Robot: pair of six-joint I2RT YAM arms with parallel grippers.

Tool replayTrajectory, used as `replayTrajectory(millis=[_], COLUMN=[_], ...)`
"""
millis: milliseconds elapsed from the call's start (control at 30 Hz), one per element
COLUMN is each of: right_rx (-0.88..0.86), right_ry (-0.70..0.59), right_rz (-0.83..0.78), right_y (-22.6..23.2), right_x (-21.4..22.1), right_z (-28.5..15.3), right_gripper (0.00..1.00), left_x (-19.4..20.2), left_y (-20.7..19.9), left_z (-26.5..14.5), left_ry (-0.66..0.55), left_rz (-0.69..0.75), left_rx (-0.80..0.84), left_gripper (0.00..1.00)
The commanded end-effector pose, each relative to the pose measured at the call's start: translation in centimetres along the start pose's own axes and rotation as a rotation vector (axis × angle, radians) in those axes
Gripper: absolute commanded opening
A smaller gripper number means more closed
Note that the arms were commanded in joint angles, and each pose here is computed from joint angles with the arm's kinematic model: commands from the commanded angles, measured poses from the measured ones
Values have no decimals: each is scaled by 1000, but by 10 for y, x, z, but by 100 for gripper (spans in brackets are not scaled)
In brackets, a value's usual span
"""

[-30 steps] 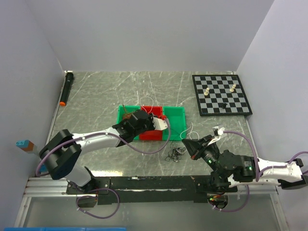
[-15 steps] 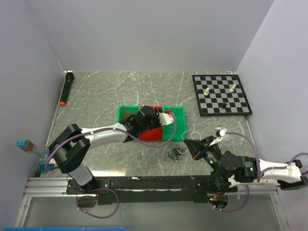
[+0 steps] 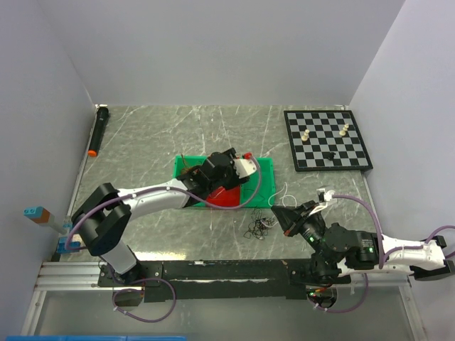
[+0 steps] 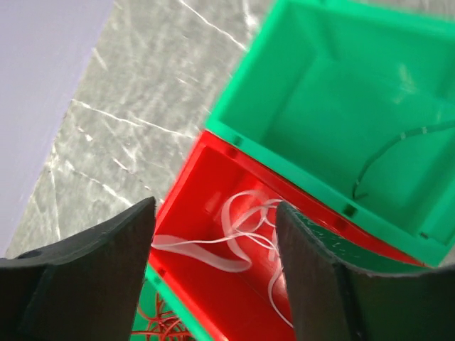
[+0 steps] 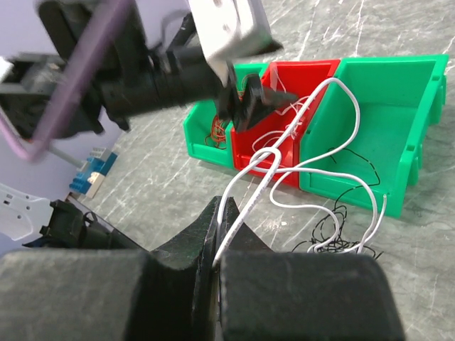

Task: Untangle the cables

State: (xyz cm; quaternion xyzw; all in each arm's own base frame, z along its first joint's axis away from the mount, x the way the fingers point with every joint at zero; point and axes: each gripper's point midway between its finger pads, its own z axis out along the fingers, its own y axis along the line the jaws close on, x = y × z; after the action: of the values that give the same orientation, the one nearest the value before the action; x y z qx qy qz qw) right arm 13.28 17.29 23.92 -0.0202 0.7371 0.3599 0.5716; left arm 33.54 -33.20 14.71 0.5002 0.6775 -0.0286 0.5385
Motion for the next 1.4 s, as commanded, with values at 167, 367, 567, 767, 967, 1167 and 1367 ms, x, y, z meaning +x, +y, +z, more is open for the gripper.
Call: replayTrajectory(millis=[167, 367, 567, 767, 967, 1167, 1367], right_rx=[-5, -38, -110, -157, -216, -268, -306], right_ry=[12, 24, -43, -78, -124, -137, -137], right_rz=[0, -44, -41, -79, -74, -72, -48], right_y=[5, 19, 45, 73, 97, 113, 119], right_x=[8, 5, -20, -44, -61, -69, -74], right_z=[4, 7, 11, 18, 22, 30, 39], right_gripper=[0, 0, 0, 0, 0, 0, 0], left_x=[-78, -105, -113, -98, -113, -133, -130], left_y=[81, 24, -53, -111, -130, -130, -138], left_z=[-42, -96, -163, -159, -147, -147, -133], left_ry=[-174, -263, -430, -421, -479, -577, -589], left_rz=[-262, -95, -94, -206, -271, -298, -298], left_rx=[-92, 399, 808, 981, 983, 942, 851], left_gripper=[99, 96, 97, 97, 98, 98, 92])
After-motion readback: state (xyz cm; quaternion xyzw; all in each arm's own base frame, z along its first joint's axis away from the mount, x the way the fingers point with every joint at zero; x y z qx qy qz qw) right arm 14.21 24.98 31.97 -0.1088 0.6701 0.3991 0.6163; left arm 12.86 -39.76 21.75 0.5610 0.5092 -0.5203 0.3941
